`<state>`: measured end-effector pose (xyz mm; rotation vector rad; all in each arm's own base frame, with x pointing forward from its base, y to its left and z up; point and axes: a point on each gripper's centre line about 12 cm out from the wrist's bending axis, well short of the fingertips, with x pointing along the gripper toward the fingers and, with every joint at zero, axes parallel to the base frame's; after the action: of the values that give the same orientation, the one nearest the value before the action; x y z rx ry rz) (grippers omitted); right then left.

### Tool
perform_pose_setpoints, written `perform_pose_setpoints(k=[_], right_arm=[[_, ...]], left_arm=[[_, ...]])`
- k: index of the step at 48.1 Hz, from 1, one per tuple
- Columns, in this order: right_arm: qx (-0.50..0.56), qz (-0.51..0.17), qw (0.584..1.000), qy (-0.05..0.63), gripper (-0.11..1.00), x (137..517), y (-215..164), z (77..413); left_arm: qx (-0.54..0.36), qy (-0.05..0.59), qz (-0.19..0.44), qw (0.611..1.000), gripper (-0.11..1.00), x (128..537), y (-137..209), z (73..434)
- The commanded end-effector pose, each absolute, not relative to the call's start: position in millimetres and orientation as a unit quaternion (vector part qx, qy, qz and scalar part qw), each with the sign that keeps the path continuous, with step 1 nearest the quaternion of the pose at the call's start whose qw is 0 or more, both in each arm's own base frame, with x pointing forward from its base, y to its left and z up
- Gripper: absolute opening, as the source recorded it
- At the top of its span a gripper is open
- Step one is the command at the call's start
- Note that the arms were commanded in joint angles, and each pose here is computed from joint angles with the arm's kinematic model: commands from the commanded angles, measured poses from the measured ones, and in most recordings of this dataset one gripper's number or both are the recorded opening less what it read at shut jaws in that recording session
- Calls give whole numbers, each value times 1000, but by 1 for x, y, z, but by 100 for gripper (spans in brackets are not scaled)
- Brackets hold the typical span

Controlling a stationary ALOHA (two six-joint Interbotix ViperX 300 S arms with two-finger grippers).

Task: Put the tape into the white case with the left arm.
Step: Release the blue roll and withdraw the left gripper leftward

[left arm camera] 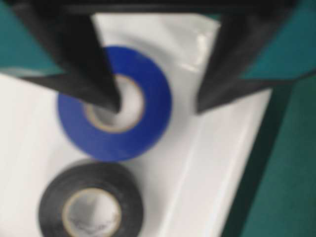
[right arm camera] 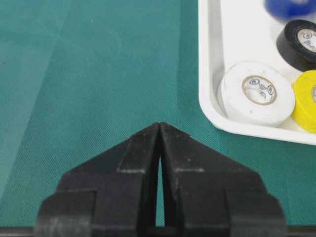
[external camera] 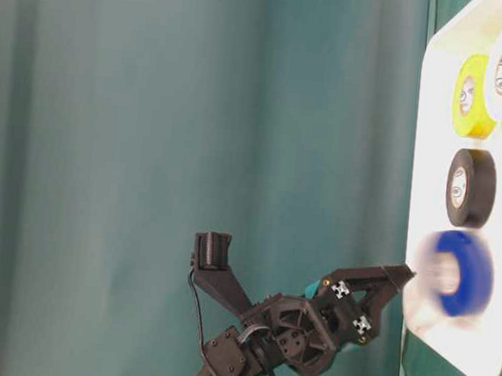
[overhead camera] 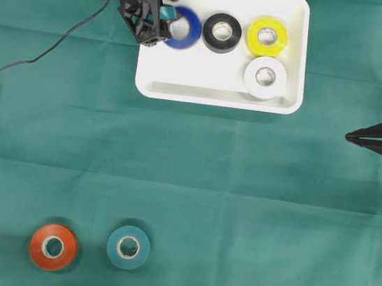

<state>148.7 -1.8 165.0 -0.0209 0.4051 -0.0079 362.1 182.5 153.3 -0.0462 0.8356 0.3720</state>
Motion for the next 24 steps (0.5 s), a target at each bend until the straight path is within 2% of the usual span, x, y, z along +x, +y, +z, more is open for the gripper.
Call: perform_pose_setpoints(k=[1,4,6,24], right_arm=[[-10,-5,981,193,-9,151,-2,170],[-10,-5,981,194,-9,151,-2,169],[-10,-4,981,193,-9,151,-2,170],[-10,-4,981,194,-9,151,-2,169]], left_arm=[[-18,384,185,904,79,362,184,169],[-19,382,185,905,92,360,183,173],[-18,381,185,906,96,359,182,174],[-9,374,167,912,94,334,152,190]])
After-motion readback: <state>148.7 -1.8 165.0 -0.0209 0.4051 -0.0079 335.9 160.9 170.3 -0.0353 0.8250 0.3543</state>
